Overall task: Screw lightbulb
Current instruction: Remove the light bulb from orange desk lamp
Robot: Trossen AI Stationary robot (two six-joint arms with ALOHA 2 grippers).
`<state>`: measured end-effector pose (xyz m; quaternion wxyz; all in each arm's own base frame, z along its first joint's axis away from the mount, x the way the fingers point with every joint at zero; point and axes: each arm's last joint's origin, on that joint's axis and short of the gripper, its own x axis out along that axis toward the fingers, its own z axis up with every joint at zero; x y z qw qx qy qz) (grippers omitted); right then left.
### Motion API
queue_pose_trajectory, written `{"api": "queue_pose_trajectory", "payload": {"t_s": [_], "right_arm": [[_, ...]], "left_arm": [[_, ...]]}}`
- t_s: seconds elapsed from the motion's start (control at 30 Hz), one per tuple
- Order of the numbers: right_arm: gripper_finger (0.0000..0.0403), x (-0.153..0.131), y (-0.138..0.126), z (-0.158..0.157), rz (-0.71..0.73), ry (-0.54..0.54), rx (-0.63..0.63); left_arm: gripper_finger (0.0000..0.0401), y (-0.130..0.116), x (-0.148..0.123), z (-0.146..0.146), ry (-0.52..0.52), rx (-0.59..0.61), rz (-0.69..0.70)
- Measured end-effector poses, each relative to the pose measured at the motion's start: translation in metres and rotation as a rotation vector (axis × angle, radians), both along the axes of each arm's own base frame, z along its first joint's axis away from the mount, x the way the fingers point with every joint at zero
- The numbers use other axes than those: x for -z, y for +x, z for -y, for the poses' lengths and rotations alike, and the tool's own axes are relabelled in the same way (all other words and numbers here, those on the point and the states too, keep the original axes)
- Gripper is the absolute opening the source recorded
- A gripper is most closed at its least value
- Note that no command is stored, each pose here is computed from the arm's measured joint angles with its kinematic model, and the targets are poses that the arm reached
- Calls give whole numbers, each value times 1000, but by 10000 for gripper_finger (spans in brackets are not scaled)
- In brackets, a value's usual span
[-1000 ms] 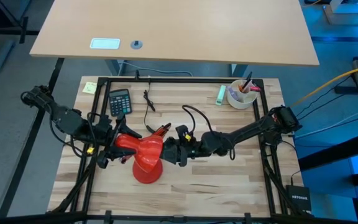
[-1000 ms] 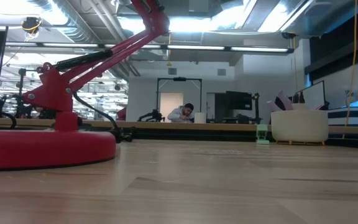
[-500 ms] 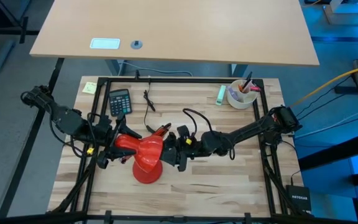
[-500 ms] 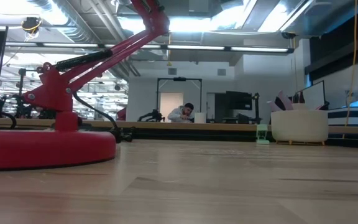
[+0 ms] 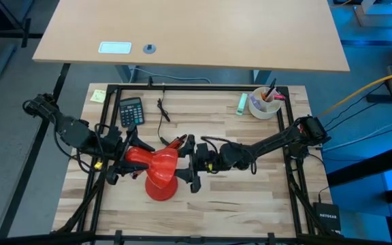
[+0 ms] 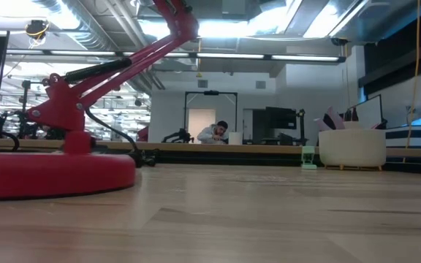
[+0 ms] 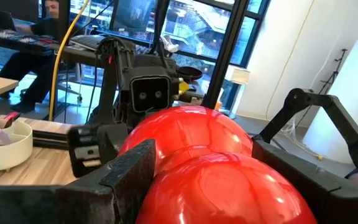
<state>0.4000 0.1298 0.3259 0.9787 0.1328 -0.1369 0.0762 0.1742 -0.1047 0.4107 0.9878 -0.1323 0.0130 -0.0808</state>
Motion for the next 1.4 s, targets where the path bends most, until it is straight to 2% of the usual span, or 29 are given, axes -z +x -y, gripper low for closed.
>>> {"api": "queue_pose_trajectory", "payload": {"t_s": [0.23, 0.47, 0.67, 0.73, 0.87, 1.07, 1.17, 1.27, 1.4], "right_arm": [[248, 2, 0, -2, 32, -394, 124], [248, 2, -4, -10, 24, -869, 350], [248, 2, -5, -14, 37, -1326, 478], [248, 2, -6, -14, 31, -1422, 499], [248, 3, -8, -18, -33, -1461, 559], [248, 7, -18, -41, -109, -1464, 579], [248, 8, -26, -54, -179, -1440, 627], [248, 7, -35, -66, -235, -1378, 666], [248, 7, -45, -79, -277, -1196, 690]], "left_arm": [[253, 0, 0, 0, 0, 6, 1], [253, 0, 0, 0, 9, 6, 1], [253, 0, 0, 0, 26, 6, 3], [253, 0, 0, 0, 27, 7, 3], [253, 0, 0, 0, 25, 5, 2], [253, 0, 0, 0, 26, 5, 3], [253, 0, 0, 0, 26, 5, 3], [253, 0, 0, 0, 27, 5, 3], [253, 0, 0, 0, 27, 4, 3]]}}
